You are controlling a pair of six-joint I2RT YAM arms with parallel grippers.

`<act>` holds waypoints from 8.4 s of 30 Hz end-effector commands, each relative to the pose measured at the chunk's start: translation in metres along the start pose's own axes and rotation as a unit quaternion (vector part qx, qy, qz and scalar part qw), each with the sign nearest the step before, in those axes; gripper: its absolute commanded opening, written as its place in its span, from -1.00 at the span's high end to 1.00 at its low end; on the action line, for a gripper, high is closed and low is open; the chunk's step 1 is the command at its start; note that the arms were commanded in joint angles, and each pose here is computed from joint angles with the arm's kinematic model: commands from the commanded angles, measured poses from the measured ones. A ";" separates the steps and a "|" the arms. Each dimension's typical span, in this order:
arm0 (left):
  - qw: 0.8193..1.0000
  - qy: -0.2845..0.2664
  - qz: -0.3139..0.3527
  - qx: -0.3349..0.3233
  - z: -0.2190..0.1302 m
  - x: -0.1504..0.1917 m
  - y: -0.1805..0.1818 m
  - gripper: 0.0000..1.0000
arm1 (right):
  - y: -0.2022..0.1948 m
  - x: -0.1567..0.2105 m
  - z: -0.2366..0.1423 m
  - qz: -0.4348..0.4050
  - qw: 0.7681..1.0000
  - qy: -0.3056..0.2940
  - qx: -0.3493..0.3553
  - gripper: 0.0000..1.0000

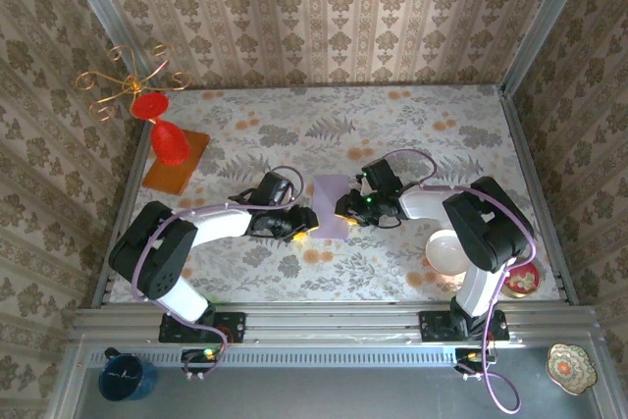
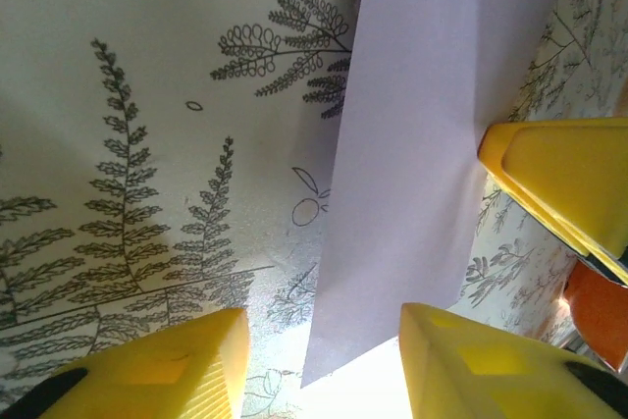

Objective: Fold a paper plane with a square sheet of paper (pick it up from the middle)
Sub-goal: Third fold the triangle at the center of the table.

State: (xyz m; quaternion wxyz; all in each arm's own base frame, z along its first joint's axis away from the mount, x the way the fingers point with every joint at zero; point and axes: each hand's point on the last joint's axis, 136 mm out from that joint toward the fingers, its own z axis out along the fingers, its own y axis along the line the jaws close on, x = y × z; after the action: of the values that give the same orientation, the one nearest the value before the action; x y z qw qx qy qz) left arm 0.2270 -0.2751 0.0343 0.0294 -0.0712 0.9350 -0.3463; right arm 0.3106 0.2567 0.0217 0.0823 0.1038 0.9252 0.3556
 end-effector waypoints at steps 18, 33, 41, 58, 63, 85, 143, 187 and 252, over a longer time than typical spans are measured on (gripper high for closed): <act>0.998 0.017 0.021 0.055 0.016 -0.035 -0.022 0.21 | -0.036 0.008 0.006 0.031 0.999 0.014 0.041 0.33; 0.998 0.022 0.014 0.059 0.020 -0.054 -0.014 0.58 | -0.032 0.004 0.002 0.026 0.999 0.003 0.040 0.32; 0.997 0.010 0.005 0.078 0.015 -0.057 -0.023 0.93 | 0.009 -0.018 -0.023 -0.057 0.997 -0.046 -0.005 0.20; 0.990 0.002 -0.045 0.134 -0.010 -0.056 -0.050 0.94 | 0.068 0.010 -0.060 -0.466 0.863 -0.194 0.016 -0.31; 0.989 0.002 -0.053 0.139 -0.010 -0.057 -0.050 0.94 | 0.076 0.038 -0.042 -0.554 0.814 -0.173 0.023 -0.29; 0.988 0.002 -0.061 0.141 -0.012 -0.056 -0.047 0.94 | 0.067 0.035 -0.031 -0.641 0.722 -0.235 0.109 -0.14; 0.992 0.045 0.071 -0.091 0.041 -0.055 -0.009 0.69 | 0.058 0.073 -0.008 -0.444 0.891 -0.091 -0.038 1.00; 0.995 0.019 0.062 -0.074 0.019 -0.075 -0.001 0.73 | 0.027 0.048 0.009 -0.372 0.925 -0.072 0.039 1.00; 0.994 -0.066 0.068 -0.061 -0.032 -0.075 -0.037 0.62 | 0.004 0.053 0.023 -0.336 0.939 -0.024 0.061 1.00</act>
State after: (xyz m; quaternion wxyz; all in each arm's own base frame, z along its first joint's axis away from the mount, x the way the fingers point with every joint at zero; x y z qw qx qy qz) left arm 0.3065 -0.2765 0.0689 0.0892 -0.0084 0.9555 -0.2811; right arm 0.2729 0.2949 0.0187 0.2494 -0.2099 0.9088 0.2604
